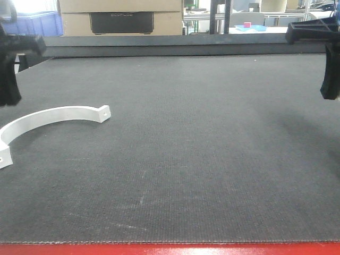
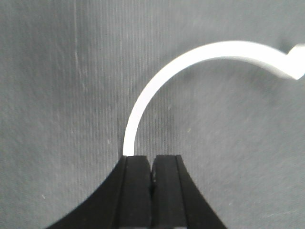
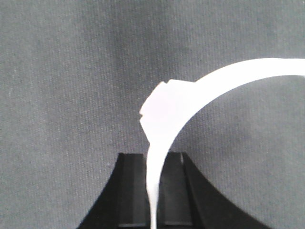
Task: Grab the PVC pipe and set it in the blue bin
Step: 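Lower the left gripper onto the other white pipe clamp and close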
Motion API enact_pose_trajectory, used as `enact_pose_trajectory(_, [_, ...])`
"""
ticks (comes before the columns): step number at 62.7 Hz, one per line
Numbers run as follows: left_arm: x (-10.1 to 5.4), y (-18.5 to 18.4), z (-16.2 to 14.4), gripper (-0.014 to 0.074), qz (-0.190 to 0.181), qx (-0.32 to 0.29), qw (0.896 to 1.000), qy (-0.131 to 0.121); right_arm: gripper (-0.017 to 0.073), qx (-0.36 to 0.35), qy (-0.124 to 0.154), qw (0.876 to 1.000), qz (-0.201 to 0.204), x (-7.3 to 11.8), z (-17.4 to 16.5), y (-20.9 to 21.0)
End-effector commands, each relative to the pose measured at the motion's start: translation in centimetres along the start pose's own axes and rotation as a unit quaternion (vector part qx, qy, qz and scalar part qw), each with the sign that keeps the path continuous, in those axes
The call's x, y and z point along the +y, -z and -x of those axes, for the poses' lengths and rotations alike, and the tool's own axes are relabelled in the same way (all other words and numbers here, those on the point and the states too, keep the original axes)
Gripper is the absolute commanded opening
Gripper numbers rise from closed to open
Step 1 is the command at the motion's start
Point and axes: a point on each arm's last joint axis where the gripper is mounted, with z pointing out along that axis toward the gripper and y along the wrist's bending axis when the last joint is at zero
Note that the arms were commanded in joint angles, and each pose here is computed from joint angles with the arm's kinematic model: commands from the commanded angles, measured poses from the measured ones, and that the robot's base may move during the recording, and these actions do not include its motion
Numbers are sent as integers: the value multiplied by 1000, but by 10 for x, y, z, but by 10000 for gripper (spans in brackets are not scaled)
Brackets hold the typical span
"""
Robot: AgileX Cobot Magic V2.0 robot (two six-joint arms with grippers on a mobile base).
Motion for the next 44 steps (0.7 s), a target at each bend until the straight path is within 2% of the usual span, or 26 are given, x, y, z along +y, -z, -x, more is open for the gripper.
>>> enact_pose_trajectory(1, [0, -9, 0, 23, 3, 18, 1000, 5, -162, -16, 9, 1000, -2, -1, 2, 3])
enact_pose_trajectory(8, [1, -17, 0, 164, 10, 27, 1000, 1, -162, -16, 9, 1000, -2, -1, 2, 3])
enact_pose_trajectory(15, [6, -29, 1, 240, 17, 43, 999, 3, -162, -16, 9, 1000, -2, -1, 2, 3])
enact_pose_trajectory(30, [13, -53, -6, 255, 21, 72, 997, 13, -162, -16, 9, 1000, -2, -1, 2, 3])
enact_pose_trajectory(44, [13, -56, -6, 242, 20, 75, 997, 14, -162, -17, 9, 1000, -1, -1, 2, 3])
